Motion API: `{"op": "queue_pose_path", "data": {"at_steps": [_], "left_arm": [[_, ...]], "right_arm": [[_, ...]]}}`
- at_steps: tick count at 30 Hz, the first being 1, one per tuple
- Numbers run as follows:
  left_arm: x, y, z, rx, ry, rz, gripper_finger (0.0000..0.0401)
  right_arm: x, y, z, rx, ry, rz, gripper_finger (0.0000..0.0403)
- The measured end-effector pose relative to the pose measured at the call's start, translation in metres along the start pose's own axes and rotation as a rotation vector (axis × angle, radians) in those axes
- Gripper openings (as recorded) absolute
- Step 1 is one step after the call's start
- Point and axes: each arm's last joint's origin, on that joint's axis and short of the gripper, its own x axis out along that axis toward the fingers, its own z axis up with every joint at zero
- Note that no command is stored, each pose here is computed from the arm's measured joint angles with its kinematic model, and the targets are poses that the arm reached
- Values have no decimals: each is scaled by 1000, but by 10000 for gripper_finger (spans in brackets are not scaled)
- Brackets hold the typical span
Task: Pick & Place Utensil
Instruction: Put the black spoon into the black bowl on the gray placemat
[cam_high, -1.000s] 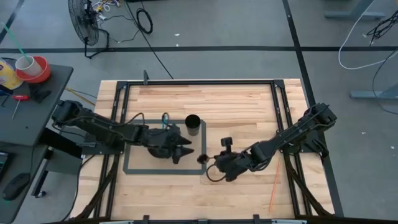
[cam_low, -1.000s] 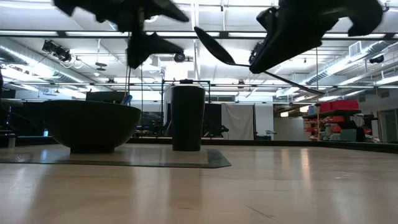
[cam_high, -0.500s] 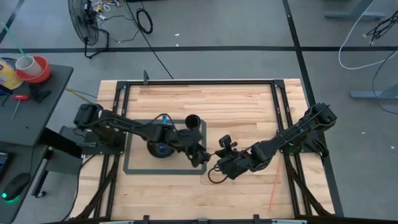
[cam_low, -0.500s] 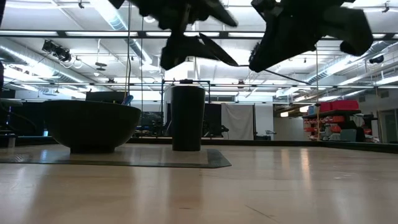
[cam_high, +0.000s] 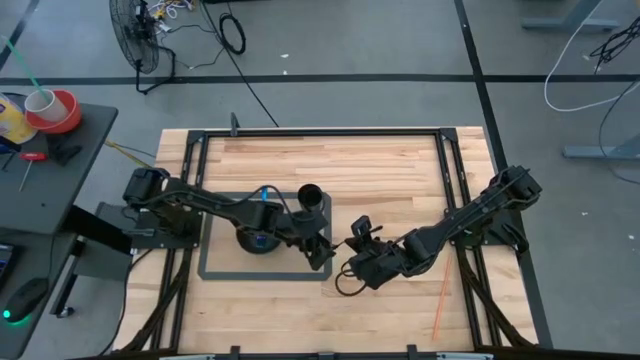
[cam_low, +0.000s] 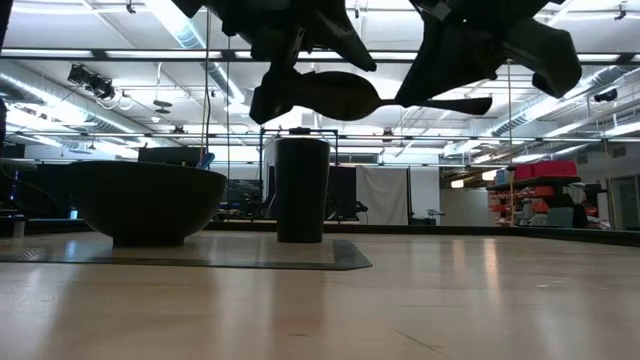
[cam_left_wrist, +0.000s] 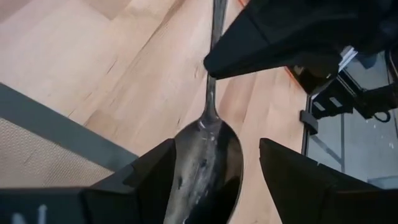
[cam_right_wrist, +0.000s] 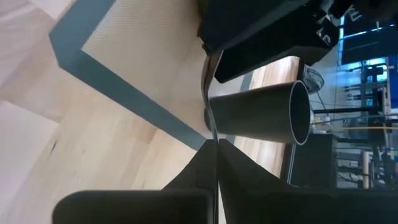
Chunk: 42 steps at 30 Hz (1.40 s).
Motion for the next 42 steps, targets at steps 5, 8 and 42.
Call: {"op": "queue_pose_path", "data": {"at_steps": [5,8,42], "left_arm": [[-2,-4,4,37,6,-25,232],[-4,-3,7,41,26,-32,232],[-4,-3,18,157,142,-286,151]], "right_arm": [[-1,2,1,-2,-19,33,8],[-5,6,3,-33,-32,41,8],[-23,12,20,-429,-46,-233,9]]}}
